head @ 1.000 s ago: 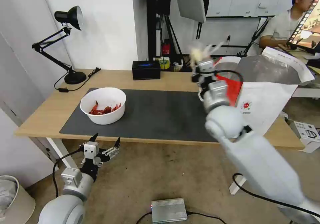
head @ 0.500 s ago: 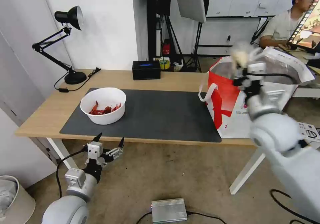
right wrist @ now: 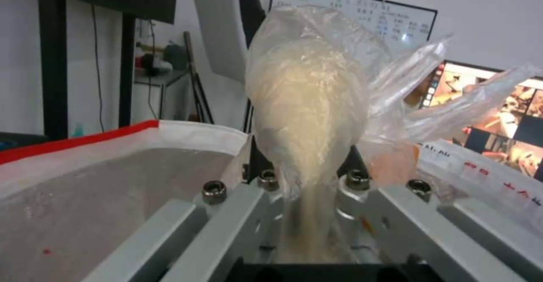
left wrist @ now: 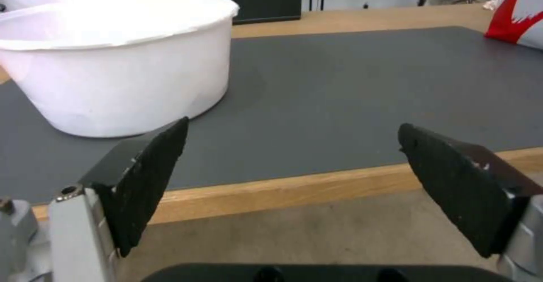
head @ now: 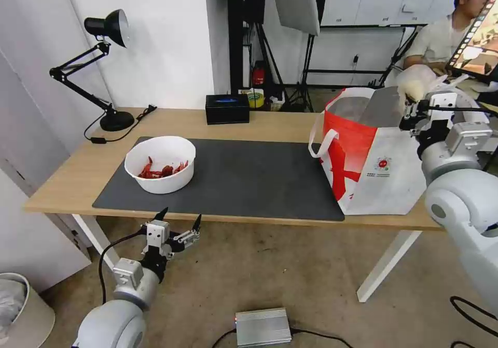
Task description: Pick up the trash from the table and place it into the takeout bag.
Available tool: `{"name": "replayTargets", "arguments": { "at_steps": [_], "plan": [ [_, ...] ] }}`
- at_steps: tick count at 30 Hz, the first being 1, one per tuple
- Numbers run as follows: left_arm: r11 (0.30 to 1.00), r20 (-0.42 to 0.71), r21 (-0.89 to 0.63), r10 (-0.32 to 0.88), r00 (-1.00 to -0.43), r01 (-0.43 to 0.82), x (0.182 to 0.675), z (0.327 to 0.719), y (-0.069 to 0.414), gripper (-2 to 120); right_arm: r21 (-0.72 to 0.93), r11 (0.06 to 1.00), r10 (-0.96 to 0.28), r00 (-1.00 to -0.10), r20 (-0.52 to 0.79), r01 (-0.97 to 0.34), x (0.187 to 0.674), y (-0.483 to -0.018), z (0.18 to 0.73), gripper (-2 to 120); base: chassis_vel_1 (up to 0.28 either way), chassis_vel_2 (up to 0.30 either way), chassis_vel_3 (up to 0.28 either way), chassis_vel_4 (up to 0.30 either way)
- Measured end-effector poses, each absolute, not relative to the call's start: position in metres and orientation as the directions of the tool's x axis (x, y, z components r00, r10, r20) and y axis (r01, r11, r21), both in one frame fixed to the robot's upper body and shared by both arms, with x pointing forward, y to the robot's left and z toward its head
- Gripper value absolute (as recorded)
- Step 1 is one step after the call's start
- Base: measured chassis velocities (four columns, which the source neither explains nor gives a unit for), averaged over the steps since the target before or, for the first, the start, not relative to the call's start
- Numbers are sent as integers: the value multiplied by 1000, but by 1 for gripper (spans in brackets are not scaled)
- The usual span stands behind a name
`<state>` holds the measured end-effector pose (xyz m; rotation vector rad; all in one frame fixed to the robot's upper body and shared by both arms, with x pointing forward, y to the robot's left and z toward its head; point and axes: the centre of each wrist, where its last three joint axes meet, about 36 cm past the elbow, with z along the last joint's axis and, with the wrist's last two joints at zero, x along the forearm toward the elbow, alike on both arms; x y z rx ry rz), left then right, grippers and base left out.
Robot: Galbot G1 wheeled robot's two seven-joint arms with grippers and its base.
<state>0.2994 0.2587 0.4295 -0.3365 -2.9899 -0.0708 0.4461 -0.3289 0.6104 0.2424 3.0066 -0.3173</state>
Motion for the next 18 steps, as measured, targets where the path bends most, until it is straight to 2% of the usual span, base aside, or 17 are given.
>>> {"name": "replayTargets", "arguments": {
  "at_steps": [9, 11, 12, 15, 16, 17, 18],
  "plan": [
    [974, 138, 31, 218, -966, 224, 301, 429, 262, 100, -166, 974, 140, -987, -81, 152, 454, -324, 603, 6, 0, 0, 0, 0],
    [974, 139, 30, 218, -966, 224, 302, 429, 262, 100, -139, 980, 134, -989, -62, 141, 455, -322, 602, 14, 0, 0, 0, 0],
    [974, 139, 30, 218, -966, 224, 302, 429, 262, 100, -139, 980, 134, -989, -62, 141, 455, -322, 602, 14, 0, 0, 0, 0],
    [974, 140, 30, 220, -965, 226, 302, 429, 263, 100, -120, 984, 124, -991, -50, 129, 454, -321, 604, 28, 0, 0, 0, 0],
    [974, 140, 30, 220, -965, 226, 302, 429, 263, 100, -120, 984, 124, -991, -50, 129, 454, -321, 604, 28, 0, 0, 0, 0],
    [973, 140, 30, 221, -965, 227, 302, 429, 263, 100, -119, 985, 120, -992, -48, 125, 453, -320, 606, 37, 0, 0, 0, 0],
    [973, 140, 30, 221, -965, 227, 302, 429, 263, 100, -119, 985, 120, -992, -48, 125, 453, -320, 606, 37, 0, 0, 0, 0]
  ]
}}
